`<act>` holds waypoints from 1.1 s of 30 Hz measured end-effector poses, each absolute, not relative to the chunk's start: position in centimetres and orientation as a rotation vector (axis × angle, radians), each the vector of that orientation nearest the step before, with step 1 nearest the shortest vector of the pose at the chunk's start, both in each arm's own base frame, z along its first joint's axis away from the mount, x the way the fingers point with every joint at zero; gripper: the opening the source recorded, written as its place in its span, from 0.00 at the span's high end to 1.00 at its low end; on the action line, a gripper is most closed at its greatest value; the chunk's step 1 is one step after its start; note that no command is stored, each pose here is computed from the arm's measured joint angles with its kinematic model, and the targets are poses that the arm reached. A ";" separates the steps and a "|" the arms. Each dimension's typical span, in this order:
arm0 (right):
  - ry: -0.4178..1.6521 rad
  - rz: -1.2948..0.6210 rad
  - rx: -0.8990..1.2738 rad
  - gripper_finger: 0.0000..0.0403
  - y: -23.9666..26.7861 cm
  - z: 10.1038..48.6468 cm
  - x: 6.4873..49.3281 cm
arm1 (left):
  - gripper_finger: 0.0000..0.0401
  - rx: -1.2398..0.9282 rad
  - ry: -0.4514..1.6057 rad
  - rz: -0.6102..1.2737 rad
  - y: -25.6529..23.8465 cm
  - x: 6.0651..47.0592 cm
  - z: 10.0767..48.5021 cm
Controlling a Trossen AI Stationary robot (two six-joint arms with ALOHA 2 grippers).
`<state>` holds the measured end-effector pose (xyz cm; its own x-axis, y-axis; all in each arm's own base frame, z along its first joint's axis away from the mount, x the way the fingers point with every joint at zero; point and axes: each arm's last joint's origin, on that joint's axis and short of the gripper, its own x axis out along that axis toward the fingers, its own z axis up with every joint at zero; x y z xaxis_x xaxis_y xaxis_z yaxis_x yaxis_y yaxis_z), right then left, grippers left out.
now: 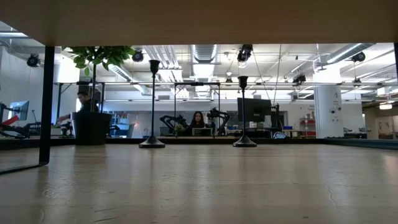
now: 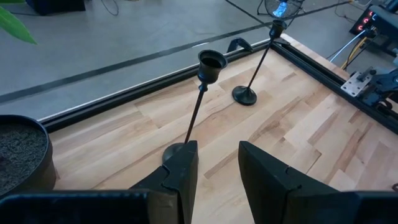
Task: Pick & Place candle stick holders
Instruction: Put the orange glass candle holder on the shelf
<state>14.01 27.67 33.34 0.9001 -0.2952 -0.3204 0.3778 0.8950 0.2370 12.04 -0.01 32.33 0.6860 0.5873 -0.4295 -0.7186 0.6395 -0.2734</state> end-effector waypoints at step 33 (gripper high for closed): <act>0.350 -0.457 0.320 0.48 31.1 26.7 18.1 | 0.70 -0.425 0.325 0.756 0.0 12.0 32.3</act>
<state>18.07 31.09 26.65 0.8402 -0.3710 -0.3956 0.4789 0.8498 0.2202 12.03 -0.01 32.33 0.6852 0.5880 -0.4299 -0.7165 0.6502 -0.2528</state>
